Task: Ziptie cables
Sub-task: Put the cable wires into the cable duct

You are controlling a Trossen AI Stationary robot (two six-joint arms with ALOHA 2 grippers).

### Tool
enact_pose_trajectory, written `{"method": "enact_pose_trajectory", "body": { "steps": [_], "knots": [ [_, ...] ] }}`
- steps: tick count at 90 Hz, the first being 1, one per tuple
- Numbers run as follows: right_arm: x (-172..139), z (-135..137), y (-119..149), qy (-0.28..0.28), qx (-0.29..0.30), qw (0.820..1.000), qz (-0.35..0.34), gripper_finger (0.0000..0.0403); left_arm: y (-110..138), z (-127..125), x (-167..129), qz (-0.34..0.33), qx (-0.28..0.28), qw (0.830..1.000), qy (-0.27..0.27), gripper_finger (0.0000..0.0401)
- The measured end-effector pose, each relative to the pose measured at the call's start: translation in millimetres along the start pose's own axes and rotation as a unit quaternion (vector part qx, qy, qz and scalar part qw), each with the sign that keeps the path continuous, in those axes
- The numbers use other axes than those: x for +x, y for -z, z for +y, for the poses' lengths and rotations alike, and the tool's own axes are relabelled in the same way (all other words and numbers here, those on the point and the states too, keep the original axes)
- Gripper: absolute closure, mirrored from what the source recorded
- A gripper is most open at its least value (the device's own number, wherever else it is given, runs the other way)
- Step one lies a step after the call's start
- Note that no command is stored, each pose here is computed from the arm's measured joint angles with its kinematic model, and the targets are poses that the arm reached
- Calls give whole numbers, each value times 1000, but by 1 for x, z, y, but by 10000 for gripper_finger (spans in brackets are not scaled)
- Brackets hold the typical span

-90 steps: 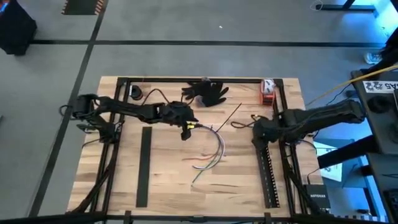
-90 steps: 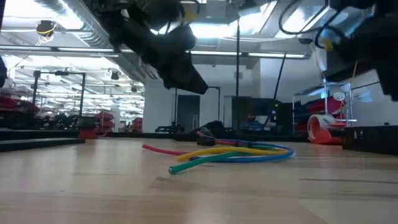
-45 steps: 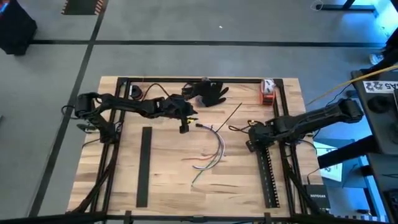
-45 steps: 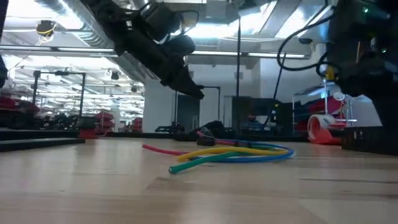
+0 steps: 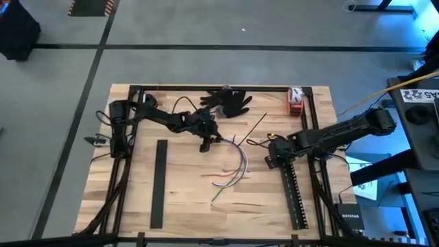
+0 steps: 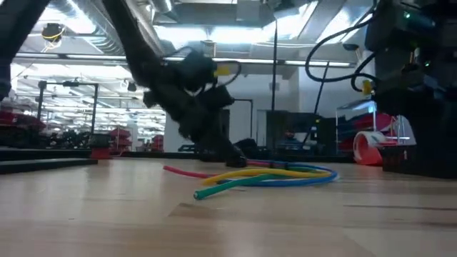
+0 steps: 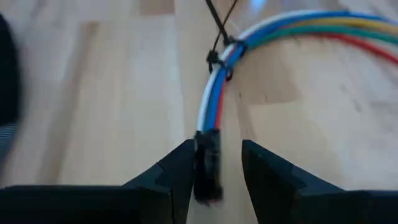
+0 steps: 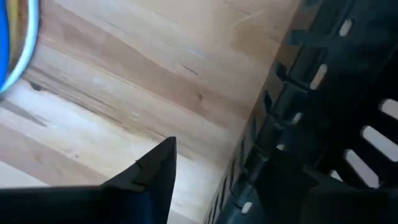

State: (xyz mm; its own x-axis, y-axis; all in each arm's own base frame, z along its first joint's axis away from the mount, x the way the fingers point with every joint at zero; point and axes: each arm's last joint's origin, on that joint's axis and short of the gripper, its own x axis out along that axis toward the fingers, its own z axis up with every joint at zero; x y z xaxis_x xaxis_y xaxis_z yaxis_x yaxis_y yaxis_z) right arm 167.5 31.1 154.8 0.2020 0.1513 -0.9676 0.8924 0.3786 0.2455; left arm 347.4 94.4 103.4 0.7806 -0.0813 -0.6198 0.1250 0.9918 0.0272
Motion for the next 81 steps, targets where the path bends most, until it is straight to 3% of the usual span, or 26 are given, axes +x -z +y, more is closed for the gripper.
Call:
{"method": "enact_pose_trajectory", "body": {
  "steps": [13, 26, 45, 66, 81],
  "knots": [
    [2, 3, -1, -9, -22, 1000, -6, 219, 7, 0, 7, 9, -27, 1000, 1, 288],
    [4, 8, -3, -21, -98, 995, -27, 245, 10, 0, 8, 27, -56, 998, -1, 362],
    [8, 16, -6, -42, -213, 975, -45, 308, 0, -11, -7, 55, -109, 992, -17, 364],
    [8, 30, -11, -81, -340, 932, -102, 390, -20, -35, -53, 128, -114, 985, -28, 364],
    [11, 43, -16, -93, -412, 890, -170, 386, -23, -56, -80, 192, -119, 973, -40, 364]
  ]
}}
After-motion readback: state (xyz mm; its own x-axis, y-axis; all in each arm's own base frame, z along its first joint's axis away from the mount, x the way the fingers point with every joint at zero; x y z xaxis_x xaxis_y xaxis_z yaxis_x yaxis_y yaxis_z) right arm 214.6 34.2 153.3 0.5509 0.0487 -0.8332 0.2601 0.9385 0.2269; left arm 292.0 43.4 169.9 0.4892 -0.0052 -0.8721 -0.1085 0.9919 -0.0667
